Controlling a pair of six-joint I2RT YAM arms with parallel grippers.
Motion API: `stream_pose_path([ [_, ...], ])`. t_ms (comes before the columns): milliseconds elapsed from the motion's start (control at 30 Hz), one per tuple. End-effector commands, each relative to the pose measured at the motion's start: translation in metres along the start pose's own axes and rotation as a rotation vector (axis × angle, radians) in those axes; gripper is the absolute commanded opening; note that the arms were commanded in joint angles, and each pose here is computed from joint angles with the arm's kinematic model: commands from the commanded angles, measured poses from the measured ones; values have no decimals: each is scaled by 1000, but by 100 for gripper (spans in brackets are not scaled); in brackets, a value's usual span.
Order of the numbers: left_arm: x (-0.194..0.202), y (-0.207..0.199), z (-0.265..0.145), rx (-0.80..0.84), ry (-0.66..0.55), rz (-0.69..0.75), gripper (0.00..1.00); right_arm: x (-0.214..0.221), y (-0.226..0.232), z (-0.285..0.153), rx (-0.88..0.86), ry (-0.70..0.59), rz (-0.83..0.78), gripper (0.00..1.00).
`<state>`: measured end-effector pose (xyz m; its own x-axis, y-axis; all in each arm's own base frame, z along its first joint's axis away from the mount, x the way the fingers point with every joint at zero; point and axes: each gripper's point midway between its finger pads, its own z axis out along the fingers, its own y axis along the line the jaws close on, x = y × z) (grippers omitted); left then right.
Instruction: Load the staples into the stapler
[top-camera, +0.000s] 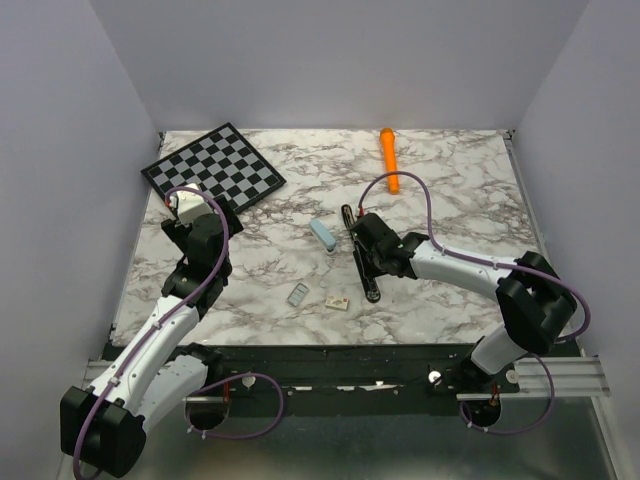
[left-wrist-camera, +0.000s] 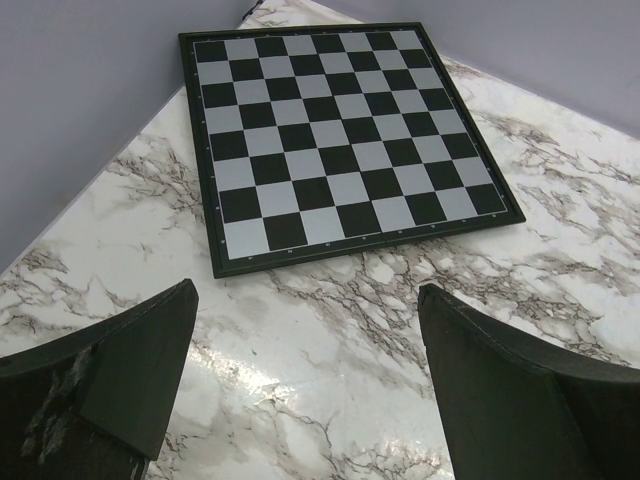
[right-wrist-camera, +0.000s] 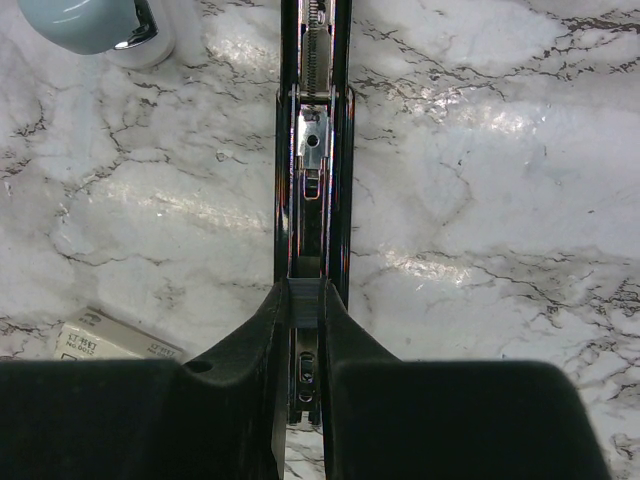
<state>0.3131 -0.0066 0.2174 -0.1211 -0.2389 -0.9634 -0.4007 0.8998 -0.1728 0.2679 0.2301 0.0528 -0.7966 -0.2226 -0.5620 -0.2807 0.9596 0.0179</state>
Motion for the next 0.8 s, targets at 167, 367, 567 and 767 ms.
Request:
stream_pose_path([
  [167, -8, -2, 0, 5, -20, -21, 99, 12, -15, -1, 41, 10, -33, 18],
  [367, -8, -1, 0, 4, -20, -19, 99, 9, -12, -1, 17, -5, -58, 18],
  [567, -8, -1, 0, 4, -20, -19, 99, 5, -12, -4, 9, -27, -76, 18],
  [767, -8, -1, 1, 4, -20, -19, 99, -5, -9, -11, -22, -76, -98, 18],
])
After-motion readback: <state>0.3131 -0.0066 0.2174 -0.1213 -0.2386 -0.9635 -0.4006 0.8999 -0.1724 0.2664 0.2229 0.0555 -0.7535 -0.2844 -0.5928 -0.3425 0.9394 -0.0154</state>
